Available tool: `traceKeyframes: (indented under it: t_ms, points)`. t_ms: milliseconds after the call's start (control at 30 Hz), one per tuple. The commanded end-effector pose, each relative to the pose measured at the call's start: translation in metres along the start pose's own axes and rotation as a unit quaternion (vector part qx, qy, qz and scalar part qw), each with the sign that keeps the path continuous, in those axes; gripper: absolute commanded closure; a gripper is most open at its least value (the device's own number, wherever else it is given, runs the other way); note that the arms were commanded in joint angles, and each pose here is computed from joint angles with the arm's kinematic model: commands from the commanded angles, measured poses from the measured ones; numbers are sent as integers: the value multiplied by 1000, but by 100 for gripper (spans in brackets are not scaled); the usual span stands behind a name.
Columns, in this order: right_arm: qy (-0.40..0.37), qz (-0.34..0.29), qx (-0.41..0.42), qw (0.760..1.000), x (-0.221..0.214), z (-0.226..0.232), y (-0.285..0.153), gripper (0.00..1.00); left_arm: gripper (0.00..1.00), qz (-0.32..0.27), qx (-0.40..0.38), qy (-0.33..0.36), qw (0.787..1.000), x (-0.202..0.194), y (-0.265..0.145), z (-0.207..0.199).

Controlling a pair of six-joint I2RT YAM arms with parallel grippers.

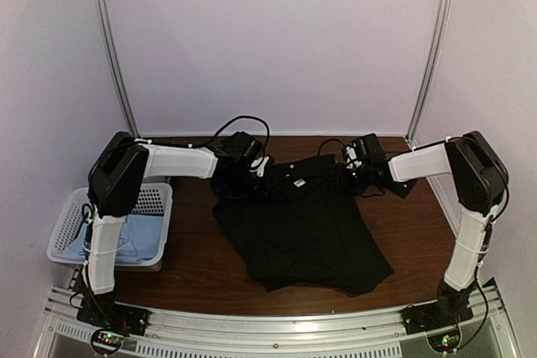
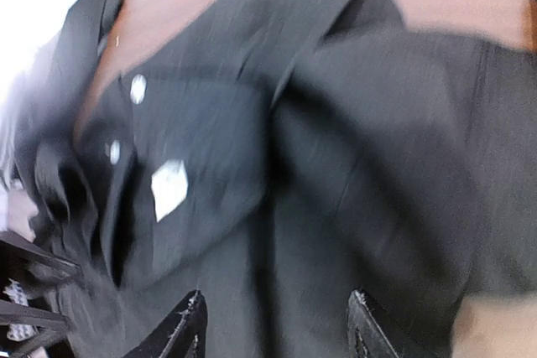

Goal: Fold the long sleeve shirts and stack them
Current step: Flatten out the crumpled shirt at the center of the board.

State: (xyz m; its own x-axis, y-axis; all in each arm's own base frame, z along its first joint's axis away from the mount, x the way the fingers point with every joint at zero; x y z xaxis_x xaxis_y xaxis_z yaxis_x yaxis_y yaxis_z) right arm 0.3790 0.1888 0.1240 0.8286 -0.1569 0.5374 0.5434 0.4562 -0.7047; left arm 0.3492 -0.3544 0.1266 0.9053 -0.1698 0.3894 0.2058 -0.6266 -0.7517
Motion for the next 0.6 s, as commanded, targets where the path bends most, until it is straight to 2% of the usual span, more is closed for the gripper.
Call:
traceKeyframes:
  t_ms: [0,133,300,567]
  points:
    - [17,-55,67,996,42,-2,4,43,36,-29,1,-21,999,27,11,12]
    - [57,-58,80,993,55,-31,18,44,36,-35,6,-41,999,44,24,27]
    - [107,-55,91,989,63,-63,35,43,39,-85,-3,-63,994,84,25,40]
    - [137,-69,24,988,72,-108,23,42,55,-167,-16,-129,977,134,24,87]
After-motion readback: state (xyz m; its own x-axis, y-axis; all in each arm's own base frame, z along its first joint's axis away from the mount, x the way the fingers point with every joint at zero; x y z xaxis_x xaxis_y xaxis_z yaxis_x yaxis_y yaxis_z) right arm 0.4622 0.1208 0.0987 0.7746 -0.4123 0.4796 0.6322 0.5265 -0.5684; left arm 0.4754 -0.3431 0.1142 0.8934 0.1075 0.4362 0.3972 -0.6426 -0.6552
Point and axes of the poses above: each gripper's point midway between its finger pads, its own y axis out along the fingers, its own z axis along the line the jaws close on, x = y × z, the point moved 9 cm from there along -y, back along the fingers, and after that the axes turned 2 degrees about -y, right-handed, at the moved point
